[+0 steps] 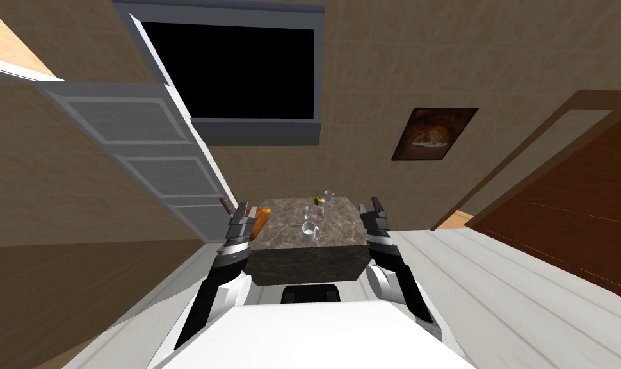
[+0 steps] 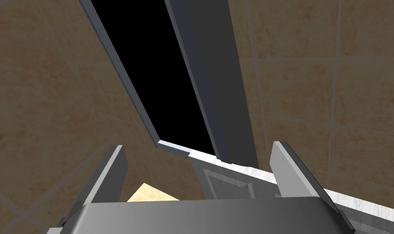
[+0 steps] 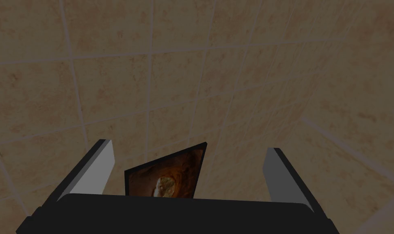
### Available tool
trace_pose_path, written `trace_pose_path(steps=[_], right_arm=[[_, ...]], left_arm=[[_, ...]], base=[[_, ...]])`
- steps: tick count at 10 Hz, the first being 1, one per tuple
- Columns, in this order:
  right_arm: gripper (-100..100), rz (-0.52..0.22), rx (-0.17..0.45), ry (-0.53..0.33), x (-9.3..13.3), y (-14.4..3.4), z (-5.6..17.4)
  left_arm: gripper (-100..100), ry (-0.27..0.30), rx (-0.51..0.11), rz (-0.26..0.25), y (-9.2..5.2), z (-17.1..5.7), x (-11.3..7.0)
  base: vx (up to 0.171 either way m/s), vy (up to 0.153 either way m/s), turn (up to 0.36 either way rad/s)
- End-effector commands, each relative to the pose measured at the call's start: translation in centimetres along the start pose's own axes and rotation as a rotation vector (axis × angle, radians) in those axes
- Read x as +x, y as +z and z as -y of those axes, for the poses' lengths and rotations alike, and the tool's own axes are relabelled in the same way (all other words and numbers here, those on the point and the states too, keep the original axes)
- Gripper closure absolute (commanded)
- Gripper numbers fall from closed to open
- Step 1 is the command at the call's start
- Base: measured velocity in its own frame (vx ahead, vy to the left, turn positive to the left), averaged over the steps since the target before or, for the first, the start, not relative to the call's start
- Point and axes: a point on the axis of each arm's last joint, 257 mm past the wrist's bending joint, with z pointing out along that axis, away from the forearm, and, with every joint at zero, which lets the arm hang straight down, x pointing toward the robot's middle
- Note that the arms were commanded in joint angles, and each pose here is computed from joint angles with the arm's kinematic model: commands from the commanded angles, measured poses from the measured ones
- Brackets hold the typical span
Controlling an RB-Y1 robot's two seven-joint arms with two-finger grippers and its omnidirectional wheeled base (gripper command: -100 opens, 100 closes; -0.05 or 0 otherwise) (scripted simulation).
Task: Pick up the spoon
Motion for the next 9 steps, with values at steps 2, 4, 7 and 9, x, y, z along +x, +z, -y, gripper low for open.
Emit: trace_pose_path(steps=[2, 4, 7, 9], right_arm=[[0, 0.0, 0.0, 0.0, 0.0, 0.0, 0.0], [0, 0.0, 0.0, 0.0, 0.0, 0.0, 0.0], [0, 0.0, 0.0, 0.0, 0.0, 0.0, 0.0], [0, 0.0, 0.0, 0.0, 0.0, 0.0, 0.0]], left_arm=[[-100, 0.033, -0.021, -0.044, 0.4, -0.7, 0.4], [-100, 0.059, -0.048, -0.076, 0.8, -1.6, 0.7], [-100, 0.108, -0.105, -0.129, 1.5, -3.6, 1.0], [-100, 0.127, -0.135, -0.147, 1.7, -4.6, 1.1]], base=[[-0.037, 0.022, -0.054], [-0.05, 0.029, -0.08], [-0.065, 0.032, -0.098], [-0.037, 0.018, -0.07]])
